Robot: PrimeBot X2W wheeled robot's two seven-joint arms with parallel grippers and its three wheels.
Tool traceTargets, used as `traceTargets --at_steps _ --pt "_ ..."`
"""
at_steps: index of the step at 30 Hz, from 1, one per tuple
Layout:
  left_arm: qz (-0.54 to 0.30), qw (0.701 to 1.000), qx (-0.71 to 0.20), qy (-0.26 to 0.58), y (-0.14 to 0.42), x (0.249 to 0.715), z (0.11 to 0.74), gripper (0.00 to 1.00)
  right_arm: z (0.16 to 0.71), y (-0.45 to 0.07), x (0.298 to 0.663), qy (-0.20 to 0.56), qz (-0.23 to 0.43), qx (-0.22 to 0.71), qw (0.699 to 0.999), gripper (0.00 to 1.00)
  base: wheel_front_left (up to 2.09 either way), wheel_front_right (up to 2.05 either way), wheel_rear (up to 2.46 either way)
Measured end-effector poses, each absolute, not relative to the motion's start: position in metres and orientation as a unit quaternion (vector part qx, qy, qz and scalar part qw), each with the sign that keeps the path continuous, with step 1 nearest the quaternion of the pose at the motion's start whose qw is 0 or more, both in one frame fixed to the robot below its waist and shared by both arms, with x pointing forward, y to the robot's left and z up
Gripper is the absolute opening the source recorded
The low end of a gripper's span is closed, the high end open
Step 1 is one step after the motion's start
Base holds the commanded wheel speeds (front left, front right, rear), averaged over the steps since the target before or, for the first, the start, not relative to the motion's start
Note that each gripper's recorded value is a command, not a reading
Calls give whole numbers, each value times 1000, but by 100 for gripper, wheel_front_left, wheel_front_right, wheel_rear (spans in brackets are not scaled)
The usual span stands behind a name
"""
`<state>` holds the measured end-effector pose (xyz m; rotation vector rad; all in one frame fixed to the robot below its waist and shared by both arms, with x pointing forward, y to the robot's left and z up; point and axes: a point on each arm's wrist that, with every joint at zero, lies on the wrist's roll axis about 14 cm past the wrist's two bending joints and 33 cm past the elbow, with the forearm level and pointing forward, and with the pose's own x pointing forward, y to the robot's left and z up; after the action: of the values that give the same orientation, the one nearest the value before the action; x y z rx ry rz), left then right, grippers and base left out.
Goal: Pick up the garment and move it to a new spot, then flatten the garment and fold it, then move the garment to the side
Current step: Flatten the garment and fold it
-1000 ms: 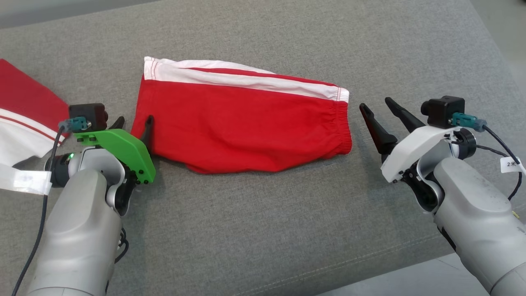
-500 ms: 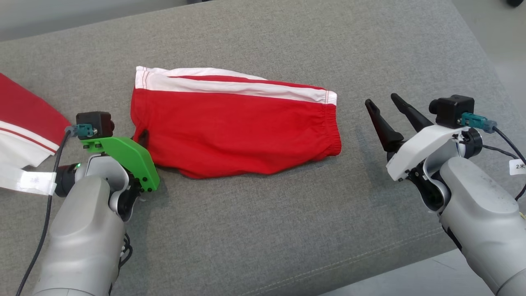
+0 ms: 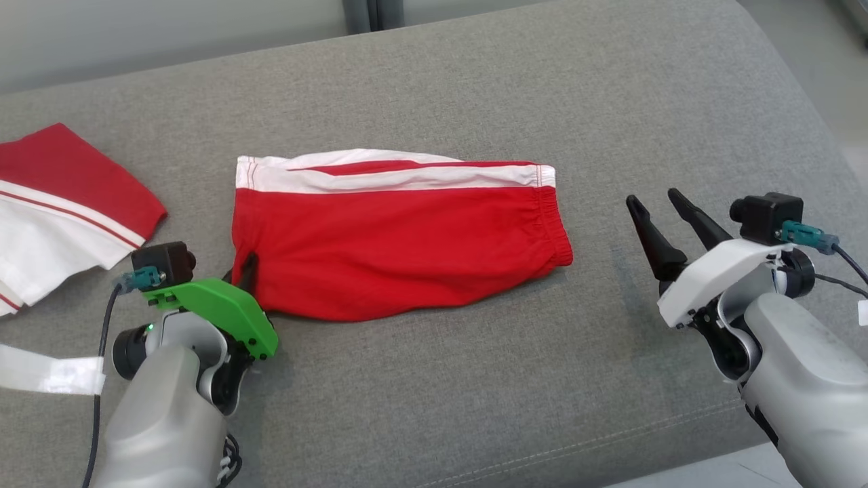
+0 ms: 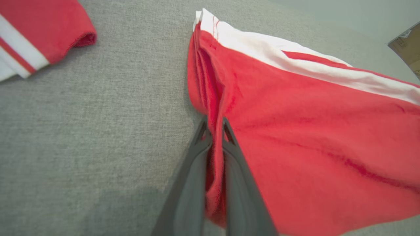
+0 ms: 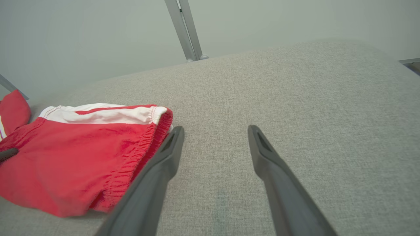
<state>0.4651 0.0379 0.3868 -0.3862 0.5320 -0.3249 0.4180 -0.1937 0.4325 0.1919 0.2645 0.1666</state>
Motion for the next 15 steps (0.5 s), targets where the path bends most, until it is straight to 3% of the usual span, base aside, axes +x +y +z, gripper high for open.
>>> traceTargets --at_steps 15 --pt "-93 943 -243 206 77 419 397 0 434 -148 405 133 106 163 972 100 0 0 0"
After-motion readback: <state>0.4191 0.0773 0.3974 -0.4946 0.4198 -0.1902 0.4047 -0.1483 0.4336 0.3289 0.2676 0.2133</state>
